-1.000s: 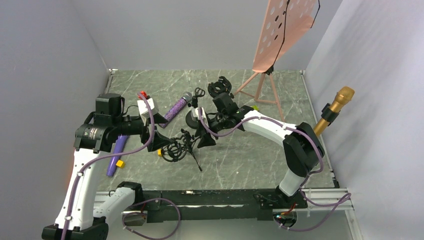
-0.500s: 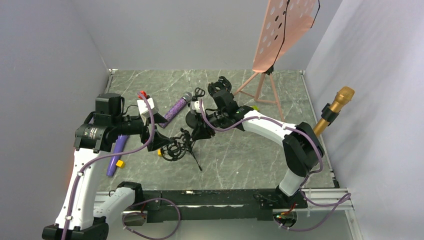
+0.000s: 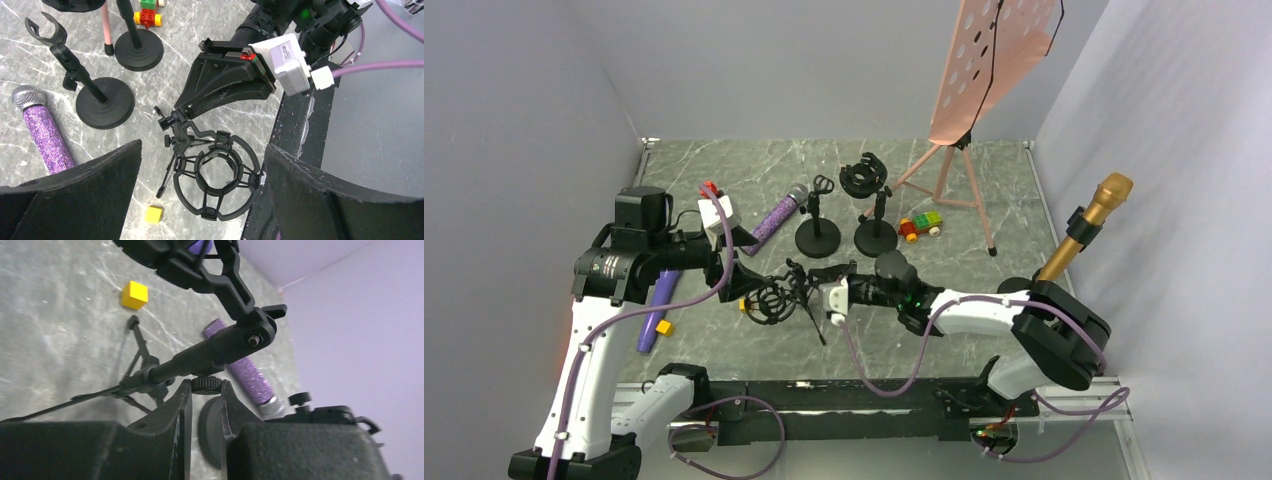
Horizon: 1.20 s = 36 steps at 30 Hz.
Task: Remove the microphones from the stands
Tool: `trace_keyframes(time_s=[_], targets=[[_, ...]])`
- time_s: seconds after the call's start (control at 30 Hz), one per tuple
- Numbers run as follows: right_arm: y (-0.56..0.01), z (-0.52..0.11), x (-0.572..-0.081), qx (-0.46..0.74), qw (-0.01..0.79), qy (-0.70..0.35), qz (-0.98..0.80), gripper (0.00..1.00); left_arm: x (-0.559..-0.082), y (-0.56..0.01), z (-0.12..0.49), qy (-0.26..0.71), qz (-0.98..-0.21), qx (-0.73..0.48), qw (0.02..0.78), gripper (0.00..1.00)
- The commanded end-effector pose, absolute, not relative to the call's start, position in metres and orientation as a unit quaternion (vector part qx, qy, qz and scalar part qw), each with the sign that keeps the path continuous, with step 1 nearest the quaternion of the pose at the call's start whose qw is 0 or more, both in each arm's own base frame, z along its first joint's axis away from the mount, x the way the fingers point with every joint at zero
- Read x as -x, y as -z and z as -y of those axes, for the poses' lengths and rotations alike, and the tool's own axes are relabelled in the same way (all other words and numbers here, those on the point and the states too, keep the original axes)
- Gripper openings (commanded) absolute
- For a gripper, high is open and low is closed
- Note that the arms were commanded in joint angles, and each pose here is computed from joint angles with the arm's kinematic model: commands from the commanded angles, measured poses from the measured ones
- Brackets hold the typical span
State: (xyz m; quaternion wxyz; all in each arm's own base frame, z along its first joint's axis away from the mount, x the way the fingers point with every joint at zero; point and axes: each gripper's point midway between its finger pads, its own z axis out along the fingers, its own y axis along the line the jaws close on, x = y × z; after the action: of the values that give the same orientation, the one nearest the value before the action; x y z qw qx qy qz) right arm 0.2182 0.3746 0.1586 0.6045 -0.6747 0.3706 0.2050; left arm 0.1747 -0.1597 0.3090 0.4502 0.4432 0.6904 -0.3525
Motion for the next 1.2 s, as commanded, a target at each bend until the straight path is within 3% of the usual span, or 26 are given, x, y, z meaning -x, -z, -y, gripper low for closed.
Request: trace_keyframes(time_s=[0.0, 0.2, 0.33, 0.43, 0.67, 0.97, 1.17], targets=[[-0.187, -0.364, -0.248, 0.649, 0.701, -0.053, -0.293, 0.15, -0.176, -0.309, 0.159, 0.35, -0.685, -0.445, 0.459, 0.96], [-0.193, -0.362, -0.249, 0.635, 0.711, -0.053, -0.297, 0.23, -0.177, -0.307, 0.16, 0.354, -0.688, -0.441, 0.455, 0.96], [-0.195, -0.359, -0.245, 0.632, 0.7, -0.082, -0.323, 0.57, -0.18, -0.306, 0.158, 0.347, -0.695, -0.437, 0.453, 0.97], [-0.202, -0.353, -0.237, 0.637, 0.677, -0.12, -0.349, 0.68, -0.18, -0.304, 0.157, 0.345, -0.698, -0.437, 0.45, 0.98], [-0.22, -0.331, -0.221, 0.635, 0.611, -0.188, -0.434, 0.73, -0.199, -0.291, 0.159, 0.345, -0.702, -0.441, 0.439, 0.98], [-0.258, -0.299, -0.218, 0.572, 0.559, -0.219, -0.559, 0.74, -0.251, -0.275, 0.17, 0.381, -0.736, -0.356, 0.432, 0.97], [-0.281, -0.279, -0.22, 0.555, 0.563, -0.204, -0.578, 0.76, -0.254, -0.26, 0.185, 0.449, -0.746, -0.318, 0.376, 0.97]])
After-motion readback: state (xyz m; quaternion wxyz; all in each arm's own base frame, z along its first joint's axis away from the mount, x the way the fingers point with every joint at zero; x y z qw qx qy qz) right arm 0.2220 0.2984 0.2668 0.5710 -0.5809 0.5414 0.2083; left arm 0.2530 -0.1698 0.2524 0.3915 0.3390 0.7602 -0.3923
